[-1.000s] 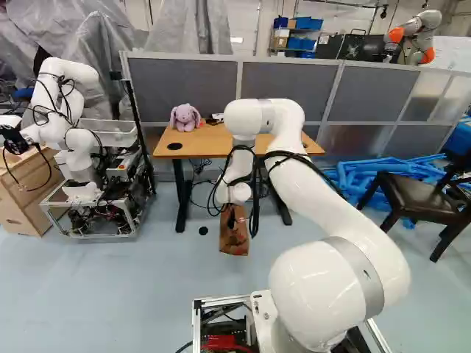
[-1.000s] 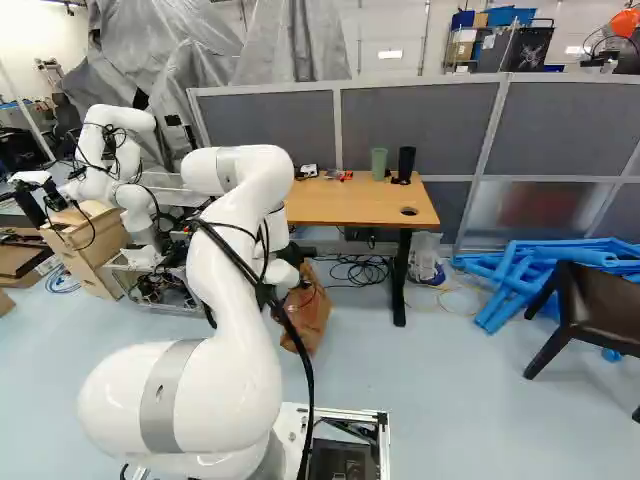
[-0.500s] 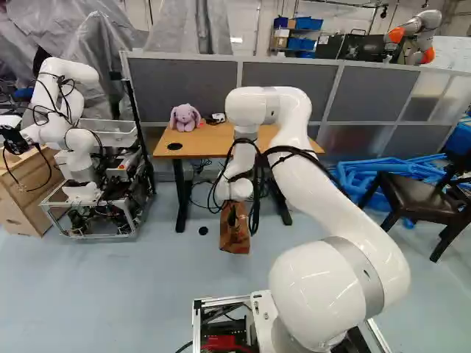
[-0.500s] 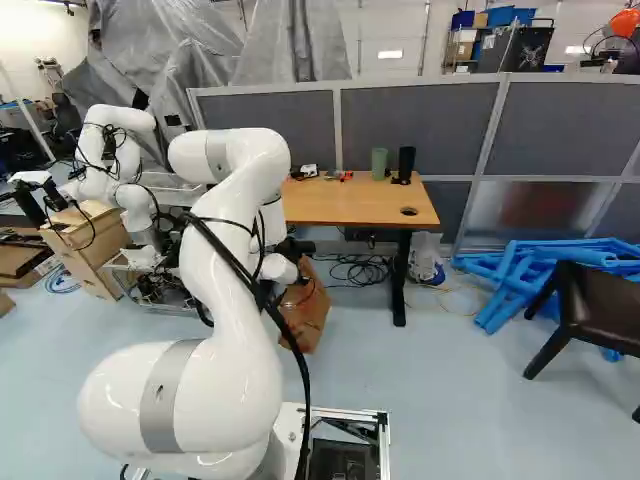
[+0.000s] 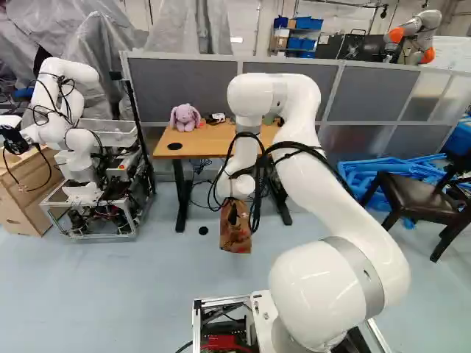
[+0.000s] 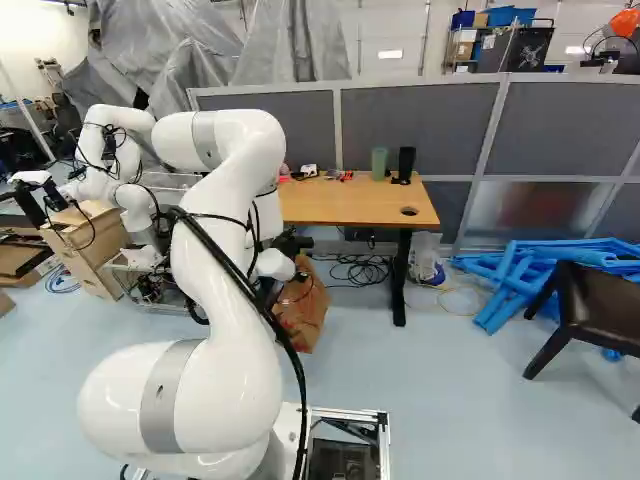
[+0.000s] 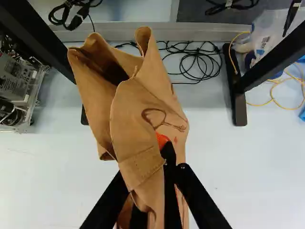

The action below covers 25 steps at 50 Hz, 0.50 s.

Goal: Pick up the bag on the ground and place it on the table

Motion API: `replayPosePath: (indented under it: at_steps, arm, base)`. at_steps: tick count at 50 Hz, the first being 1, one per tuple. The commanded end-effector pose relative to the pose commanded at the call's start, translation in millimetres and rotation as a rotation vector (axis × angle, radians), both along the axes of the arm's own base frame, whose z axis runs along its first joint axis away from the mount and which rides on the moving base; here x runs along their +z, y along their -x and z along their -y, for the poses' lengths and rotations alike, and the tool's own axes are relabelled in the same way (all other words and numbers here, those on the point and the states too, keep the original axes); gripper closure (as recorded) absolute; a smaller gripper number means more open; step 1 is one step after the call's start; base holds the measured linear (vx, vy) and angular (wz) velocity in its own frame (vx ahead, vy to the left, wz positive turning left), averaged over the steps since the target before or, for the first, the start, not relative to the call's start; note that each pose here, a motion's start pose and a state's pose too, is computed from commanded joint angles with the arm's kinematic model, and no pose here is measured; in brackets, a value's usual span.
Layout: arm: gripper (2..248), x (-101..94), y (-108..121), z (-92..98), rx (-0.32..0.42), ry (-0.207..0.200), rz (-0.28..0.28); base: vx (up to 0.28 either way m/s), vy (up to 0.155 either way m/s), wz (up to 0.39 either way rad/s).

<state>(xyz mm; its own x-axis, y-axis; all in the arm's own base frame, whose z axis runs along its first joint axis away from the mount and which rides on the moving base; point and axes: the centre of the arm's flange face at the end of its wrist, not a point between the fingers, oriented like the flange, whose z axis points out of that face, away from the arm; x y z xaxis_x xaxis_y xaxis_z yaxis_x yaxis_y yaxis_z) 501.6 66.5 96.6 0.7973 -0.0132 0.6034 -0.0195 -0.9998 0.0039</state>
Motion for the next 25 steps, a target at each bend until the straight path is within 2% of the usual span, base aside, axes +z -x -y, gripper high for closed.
replayPosePath:
  at_steps: [25]
  arm:
    - [225, 35.9, 19.6, 1.0, 0.004, -0.002, 0.016]
  base:
    - [0.0, 0.0, 0.0]
